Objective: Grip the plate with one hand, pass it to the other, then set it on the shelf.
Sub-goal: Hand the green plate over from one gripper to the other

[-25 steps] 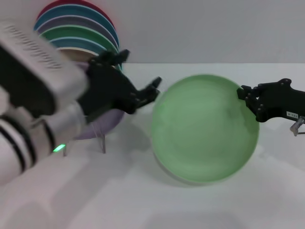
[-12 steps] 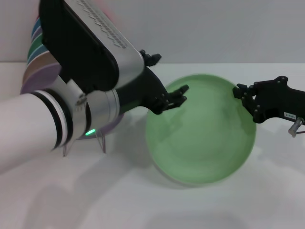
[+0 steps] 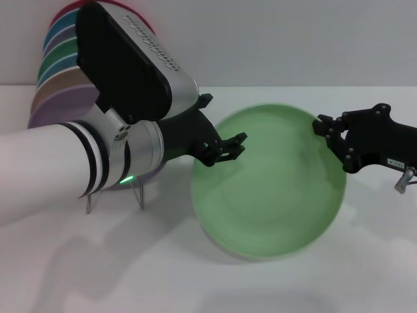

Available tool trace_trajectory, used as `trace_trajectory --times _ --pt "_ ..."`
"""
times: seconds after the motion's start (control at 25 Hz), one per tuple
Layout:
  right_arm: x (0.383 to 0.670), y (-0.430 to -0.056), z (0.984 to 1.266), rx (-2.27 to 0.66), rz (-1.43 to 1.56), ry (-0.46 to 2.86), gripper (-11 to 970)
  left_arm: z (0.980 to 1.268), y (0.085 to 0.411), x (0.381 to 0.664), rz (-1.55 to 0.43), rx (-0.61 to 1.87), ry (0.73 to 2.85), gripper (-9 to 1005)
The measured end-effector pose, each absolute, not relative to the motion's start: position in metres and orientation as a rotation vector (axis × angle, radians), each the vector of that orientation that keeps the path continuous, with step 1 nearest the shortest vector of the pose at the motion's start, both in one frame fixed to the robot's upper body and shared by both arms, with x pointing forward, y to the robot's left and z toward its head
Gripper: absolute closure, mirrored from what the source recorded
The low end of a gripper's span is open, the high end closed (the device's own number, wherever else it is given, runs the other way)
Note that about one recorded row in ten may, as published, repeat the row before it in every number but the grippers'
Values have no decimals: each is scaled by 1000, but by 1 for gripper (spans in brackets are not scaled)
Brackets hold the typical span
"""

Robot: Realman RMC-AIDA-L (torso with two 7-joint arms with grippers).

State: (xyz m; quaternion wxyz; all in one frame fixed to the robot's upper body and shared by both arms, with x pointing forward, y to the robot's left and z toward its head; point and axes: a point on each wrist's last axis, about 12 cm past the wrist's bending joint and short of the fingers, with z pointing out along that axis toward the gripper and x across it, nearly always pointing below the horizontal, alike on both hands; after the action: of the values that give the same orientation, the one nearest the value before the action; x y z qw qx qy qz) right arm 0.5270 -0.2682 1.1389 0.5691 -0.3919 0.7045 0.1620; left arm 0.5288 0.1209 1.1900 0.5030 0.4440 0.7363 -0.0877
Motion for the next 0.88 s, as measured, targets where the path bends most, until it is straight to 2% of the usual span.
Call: trace_trajectory --times 0.72,0.88 --pt "524 -269 1141 -926 399 1623 938 1187 116 533 -184 1142 1760 372" --pt "523 -269 1141 -918 420 1619 938 1188 115 533 -180 1143 1747 509"
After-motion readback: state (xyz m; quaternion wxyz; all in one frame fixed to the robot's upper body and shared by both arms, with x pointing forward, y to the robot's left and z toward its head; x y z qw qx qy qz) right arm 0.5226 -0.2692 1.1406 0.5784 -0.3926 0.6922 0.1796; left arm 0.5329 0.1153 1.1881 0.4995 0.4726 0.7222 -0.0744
